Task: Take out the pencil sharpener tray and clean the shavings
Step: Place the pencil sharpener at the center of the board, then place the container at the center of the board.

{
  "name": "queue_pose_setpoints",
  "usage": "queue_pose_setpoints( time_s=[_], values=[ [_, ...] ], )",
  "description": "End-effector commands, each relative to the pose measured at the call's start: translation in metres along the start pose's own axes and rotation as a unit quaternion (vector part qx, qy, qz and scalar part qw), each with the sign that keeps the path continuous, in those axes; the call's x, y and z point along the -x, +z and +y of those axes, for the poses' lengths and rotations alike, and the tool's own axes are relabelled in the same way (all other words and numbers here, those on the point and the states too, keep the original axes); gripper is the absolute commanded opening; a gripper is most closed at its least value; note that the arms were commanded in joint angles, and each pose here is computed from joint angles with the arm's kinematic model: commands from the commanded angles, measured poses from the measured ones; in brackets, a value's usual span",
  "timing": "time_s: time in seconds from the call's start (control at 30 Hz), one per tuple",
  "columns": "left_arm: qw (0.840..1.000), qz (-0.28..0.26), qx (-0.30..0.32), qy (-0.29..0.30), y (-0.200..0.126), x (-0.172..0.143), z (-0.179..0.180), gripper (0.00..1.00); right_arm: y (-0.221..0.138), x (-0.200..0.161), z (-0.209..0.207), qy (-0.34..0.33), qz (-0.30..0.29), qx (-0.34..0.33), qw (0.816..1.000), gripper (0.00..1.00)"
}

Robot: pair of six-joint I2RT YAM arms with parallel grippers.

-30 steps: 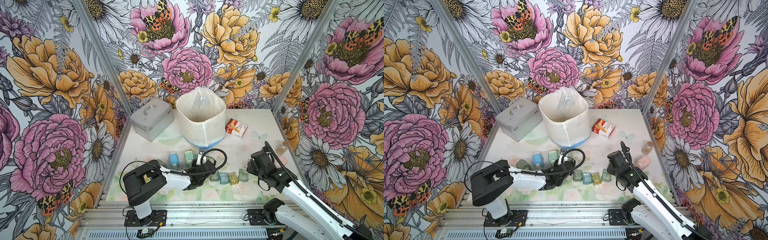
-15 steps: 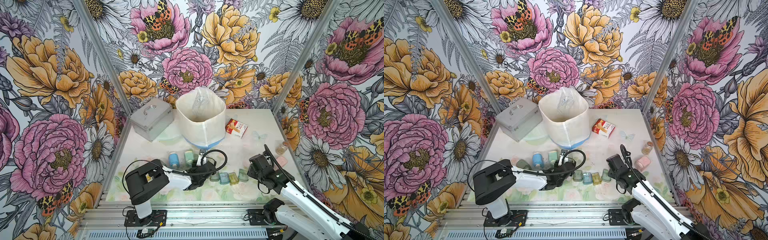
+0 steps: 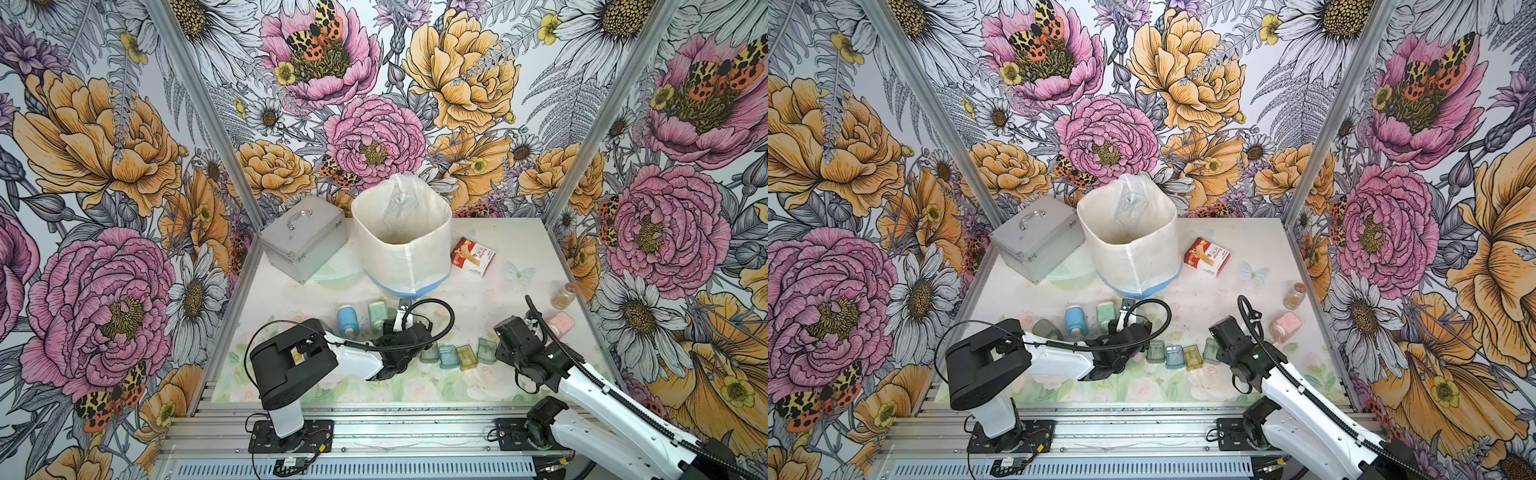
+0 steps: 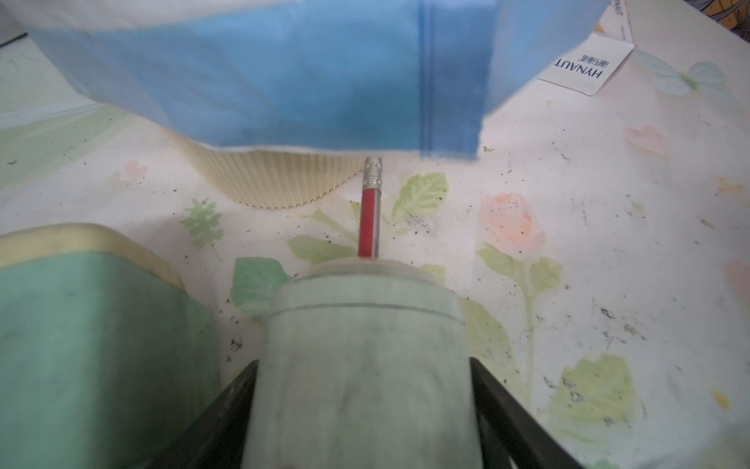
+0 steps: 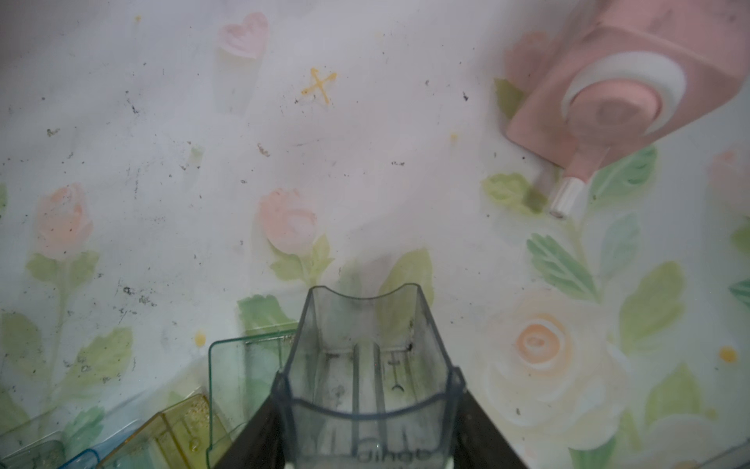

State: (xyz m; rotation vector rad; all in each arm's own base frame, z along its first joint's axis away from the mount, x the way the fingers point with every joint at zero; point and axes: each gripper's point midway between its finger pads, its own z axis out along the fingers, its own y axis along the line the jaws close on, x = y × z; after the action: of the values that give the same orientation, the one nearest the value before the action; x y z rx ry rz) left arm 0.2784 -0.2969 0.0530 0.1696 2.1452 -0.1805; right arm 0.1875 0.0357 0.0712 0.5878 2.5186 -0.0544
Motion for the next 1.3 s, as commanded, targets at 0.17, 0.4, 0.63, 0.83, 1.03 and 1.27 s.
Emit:
queue_pose_setpoints(
  time_s=[0.17, 0.4, 0.63, 0.83, 1.03, 1.27],
  values=[
    [0.999, -0.041, -0.014, -0.008, -0.017, 0.029, -0.009, 0.98, 0.005, -0.004, -0.008, 0.005, -0.023, -0.027, 0.999, 0.27],
    [0.998, -0.061, -0.022, -0.016, -0.031, 0.045, -0.006, 0.99, 0.005, -0.006, -0.009, 0.007, -0.030, -0.023, 0.999, 0.29],
    [0.995, -0.088, -0.040, -0.022, -0.051, 0.071, -0.007, 0.99, 0.005, -0.007, -0.006, 0.008, -0.035, -0.009, 0.999, 0.40],
    [0.994, -0.101, -0.047, -0.023, -0.061, 0.080, -0.005, 0.99, 0.006, -0.008, -0.002, 0.002, -0.032, -0.004, 0.999, 0.46],
    [0.992, -0.109, -0.054, -0.022, -0.069, 0.086, -0.002, 0.99, 0.006, -0.010, 0.003, -0.004, -0.023, 0.001, 1.000, 0.56],
    [0.991, -0.114, -0.060, -0.019, -0.075, 0.091, -0.001, 0.99, 0.006, -0.014, 0.009, -0.007, -0.005, 0.009, 1.000, 0.67]
  ],
)
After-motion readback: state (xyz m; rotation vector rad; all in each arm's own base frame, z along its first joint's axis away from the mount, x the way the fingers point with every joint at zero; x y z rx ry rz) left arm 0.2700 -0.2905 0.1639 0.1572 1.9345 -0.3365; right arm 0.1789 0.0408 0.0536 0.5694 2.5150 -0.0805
